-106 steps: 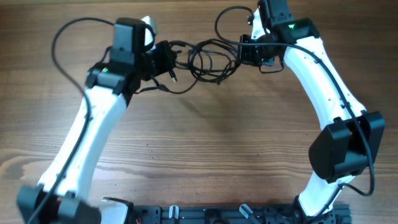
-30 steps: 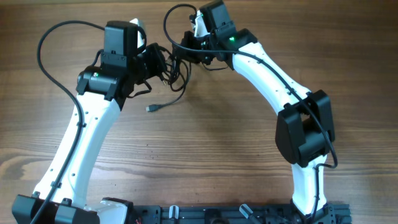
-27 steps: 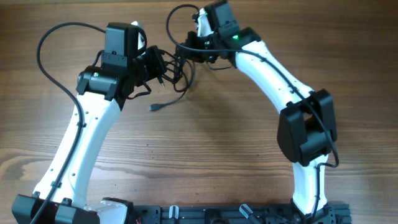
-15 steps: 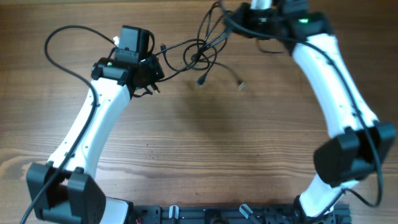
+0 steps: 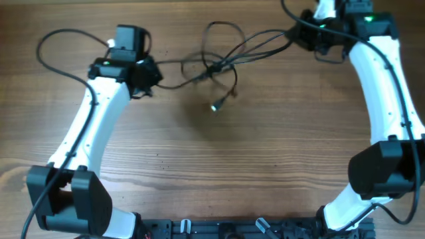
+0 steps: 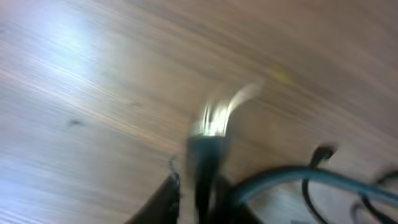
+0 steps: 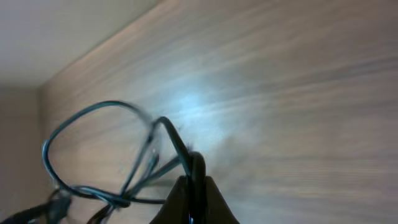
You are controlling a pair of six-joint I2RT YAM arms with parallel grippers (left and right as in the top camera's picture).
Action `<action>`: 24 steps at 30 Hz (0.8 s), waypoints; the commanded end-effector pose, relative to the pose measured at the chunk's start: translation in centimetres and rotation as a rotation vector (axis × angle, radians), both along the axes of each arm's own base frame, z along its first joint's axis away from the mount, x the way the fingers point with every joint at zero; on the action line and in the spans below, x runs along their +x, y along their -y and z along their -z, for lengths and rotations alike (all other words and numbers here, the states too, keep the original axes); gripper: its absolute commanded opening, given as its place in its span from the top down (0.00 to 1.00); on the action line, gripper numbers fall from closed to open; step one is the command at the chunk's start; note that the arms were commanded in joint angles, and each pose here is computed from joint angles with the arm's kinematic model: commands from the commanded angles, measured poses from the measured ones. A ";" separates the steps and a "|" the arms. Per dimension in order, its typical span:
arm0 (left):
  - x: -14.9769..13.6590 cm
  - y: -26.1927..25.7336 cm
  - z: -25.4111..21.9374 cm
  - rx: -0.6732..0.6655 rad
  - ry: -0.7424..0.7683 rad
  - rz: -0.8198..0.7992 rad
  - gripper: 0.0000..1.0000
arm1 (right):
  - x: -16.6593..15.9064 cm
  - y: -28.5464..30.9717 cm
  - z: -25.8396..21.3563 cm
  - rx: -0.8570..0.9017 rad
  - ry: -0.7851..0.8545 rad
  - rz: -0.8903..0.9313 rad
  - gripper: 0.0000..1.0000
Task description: Untangle cables
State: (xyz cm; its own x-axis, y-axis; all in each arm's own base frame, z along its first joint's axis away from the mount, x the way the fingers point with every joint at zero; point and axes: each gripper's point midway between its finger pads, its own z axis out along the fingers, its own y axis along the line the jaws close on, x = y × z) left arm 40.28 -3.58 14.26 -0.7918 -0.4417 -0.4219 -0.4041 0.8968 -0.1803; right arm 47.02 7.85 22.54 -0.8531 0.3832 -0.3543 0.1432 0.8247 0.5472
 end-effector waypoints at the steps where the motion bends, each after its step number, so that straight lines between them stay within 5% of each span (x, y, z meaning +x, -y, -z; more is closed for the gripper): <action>1: 0.6 -1.6 -0.2 0.054 0.019 0.113 0.44 | 0.7 2.7 -1.5 -0.093 0.097 -0.040 0.96; 4: 0.4 4.6 -2.6 -0.156 0.110 0.422 0.24 | -0.5 -1.0 -1.9 -0.021 0.114 -0.189 0.96; 13: -0.7 12.2 -5.8 -0.424 0.213 0.672 0.23 | -2.3 -7.4 -2.7 0.047 0.148 -0.383 0.96; 24: -2.7 21.0 -9.9 -0.556 0.372 0.958 0.25 | -2.7 -10.8 -5.2 0.224 0.184 -0.437 0.96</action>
State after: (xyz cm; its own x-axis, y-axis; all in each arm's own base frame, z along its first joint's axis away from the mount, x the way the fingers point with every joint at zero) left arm 39.13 -22.29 21.76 -0.8119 0.0309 -0.5830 0.4490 0.6714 -0.5896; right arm 44.55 17.77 25.36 -0.8879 0.0624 -0.4558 -0.2839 0.7052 0.6497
